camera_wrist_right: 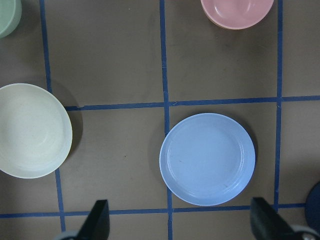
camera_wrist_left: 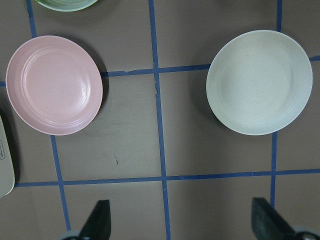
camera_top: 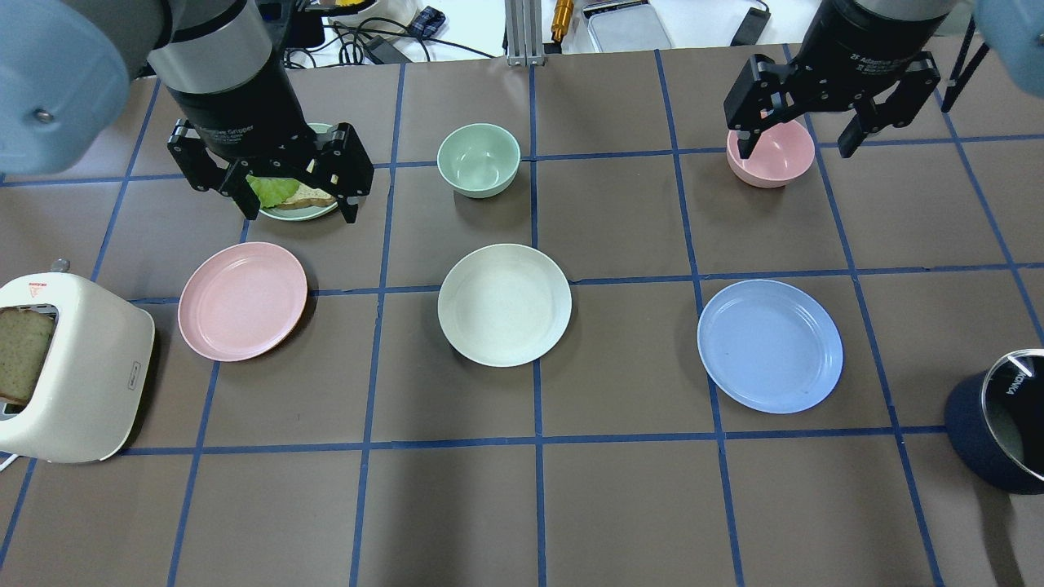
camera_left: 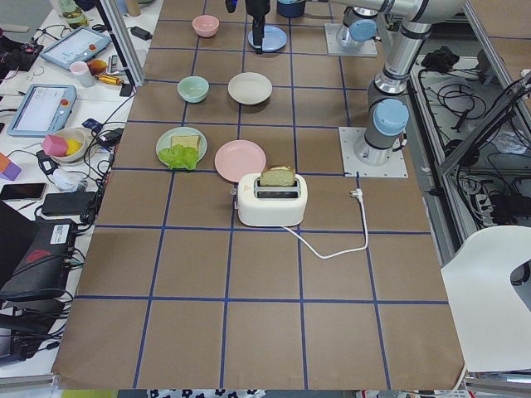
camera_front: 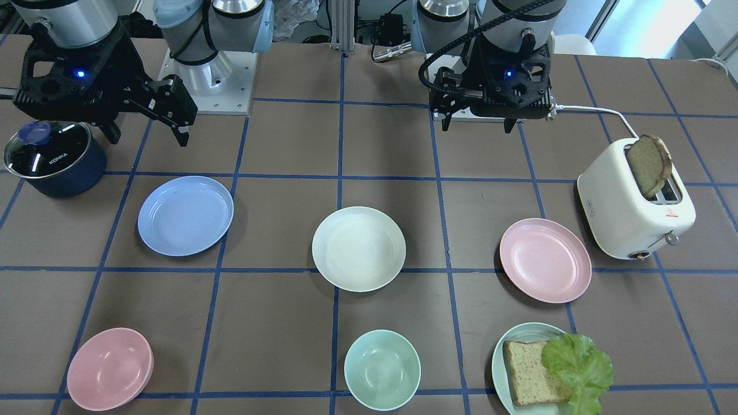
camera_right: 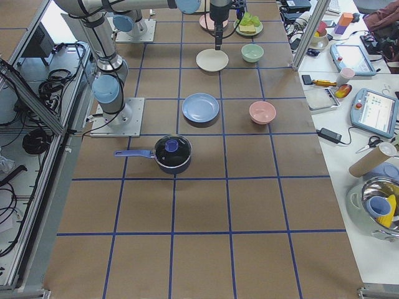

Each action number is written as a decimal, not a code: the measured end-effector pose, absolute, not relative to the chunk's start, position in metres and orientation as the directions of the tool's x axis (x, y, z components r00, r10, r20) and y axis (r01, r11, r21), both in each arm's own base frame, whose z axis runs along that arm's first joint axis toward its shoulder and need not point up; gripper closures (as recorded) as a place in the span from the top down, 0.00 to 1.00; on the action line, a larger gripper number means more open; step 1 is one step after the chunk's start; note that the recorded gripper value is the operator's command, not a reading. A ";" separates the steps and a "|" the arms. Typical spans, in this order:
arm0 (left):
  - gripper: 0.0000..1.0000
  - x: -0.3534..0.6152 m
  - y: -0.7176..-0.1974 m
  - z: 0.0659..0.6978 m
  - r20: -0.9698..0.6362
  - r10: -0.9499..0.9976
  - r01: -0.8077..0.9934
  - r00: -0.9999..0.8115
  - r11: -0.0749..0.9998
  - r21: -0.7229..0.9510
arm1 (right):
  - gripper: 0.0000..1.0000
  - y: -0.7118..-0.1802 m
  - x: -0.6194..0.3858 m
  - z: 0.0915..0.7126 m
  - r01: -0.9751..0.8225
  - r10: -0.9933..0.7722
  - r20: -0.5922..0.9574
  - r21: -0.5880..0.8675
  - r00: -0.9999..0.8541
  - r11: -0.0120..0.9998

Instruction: Stack three plates with pink and blue

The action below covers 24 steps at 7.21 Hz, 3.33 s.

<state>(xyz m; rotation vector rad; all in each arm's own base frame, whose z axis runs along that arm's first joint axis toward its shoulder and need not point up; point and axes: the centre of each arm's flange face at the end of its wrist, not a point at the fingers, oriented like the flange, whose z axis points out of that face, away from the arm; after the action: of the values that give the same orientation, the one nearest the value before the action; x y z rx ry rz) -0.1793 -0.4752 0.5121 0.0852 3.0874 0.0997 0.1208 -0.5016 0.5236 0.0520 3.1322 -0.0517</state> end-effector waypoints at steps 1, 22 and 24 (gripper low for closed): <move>1.00 -0.179 -0.475 0.513 -0.050 0.056 0.052 -0.997 0.997 0.065 | 1.00 -0.502 0.121 0.524 0.034 0.034 -0.008 -0.034 -0.999 0.999; 1.00 -0.155 -0.502 0.492 -0.030 0.018 0.016 -0.999 0.997 0.075 | 1.00 -0.512 0.101 0.527 0.075 0.074 -0.019 -0.066 -0.997 0.995; 1.00 -0.139 -0.528 0.440 -0.030 0.022 0.019 -0.999 0.993 0.113 | 1.00 -0.516 0.097 0.522 0.075 0.075 -0.010 -0.063 -0.997 0.995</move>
<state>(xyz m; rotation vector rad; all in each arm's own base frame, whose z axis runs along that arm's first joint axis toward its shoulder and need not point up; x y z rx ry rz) -0.1388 -0.5277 0.4403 0.0321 3.1050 0.1751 0.0967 -0.5160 0.5225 0.1173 3.1298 -0.0993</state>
